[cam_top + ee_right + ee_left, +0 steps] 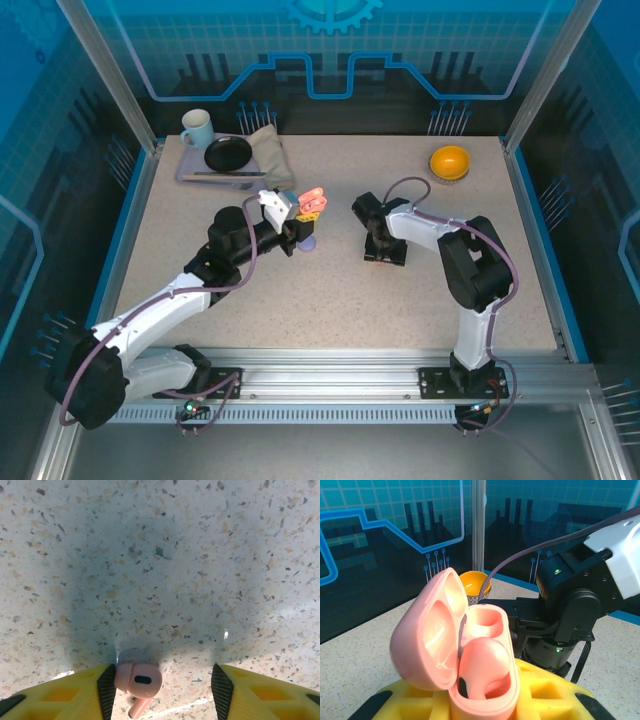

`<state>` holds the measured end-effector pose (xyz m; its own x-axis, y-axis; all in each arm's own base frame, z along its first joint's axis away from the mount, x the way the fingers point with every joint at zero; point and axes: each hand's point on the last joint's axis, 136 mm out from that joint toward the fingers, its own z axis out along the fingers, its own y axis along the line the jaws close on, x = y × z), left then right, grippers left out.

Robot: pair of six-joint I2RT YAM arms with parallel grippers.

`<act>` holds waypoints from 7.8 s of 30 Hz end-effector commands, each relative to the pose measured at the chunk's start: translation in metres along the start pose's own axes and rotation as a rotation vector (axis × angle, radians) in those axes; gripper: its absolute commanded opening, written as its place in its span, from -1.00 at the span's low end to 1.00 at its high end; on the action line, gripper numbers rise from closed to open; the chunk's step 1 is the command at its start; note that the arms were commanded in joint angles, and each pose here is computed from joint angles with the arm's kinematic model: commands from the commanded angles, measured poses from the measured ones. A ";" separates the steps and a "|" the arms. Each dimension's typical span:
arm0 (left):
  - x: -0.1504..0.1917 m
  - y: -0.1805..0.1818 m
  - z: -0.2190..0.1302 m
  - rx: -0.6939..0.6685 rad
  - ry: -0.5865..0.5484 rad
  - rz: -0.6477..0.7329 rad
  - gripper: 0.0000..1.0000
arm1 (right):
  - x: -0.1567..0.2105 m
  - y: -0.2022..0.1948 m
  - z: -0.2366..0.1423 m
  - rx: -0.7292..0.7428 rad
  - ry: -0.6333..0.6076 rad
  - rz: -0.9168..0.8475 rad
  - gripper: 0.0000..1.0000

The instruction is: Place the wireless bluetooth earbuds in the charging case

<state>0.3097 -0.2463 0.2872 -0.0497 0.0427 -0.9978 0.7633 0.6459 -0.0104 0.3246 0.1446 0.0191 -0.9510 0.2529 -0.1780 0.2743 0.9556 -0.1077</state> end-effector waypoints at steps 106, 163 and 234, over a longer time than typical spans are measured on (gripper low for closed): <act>-0.026 -0.005 0.011 0.060 0.003 -0.083 -1.00 | -0.060 0.023 -0.254 -0.753 -0.758 -0.165 -0.28; -0.028 -0.006 0.004 0.051 -0.036 -0.111 -1.00 | -0.007 -0.002 -0.062 -0.377 -0.170 -0.017 0.24; -0.033 -0.004 -0.002 0.028 -0.041 -0.092 -1.00 | -0.041 0.025 0.005 -0.357 -0.090 -0.094 0.27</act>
<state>0.3105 -0.2522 0.3123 -0.1284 -0.0413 -0.9909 0.7770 0.6167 -0.1264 0.3690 0.1542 0.0202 -0.9436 0.1703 -0.2838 0.1143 0.9724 0.2035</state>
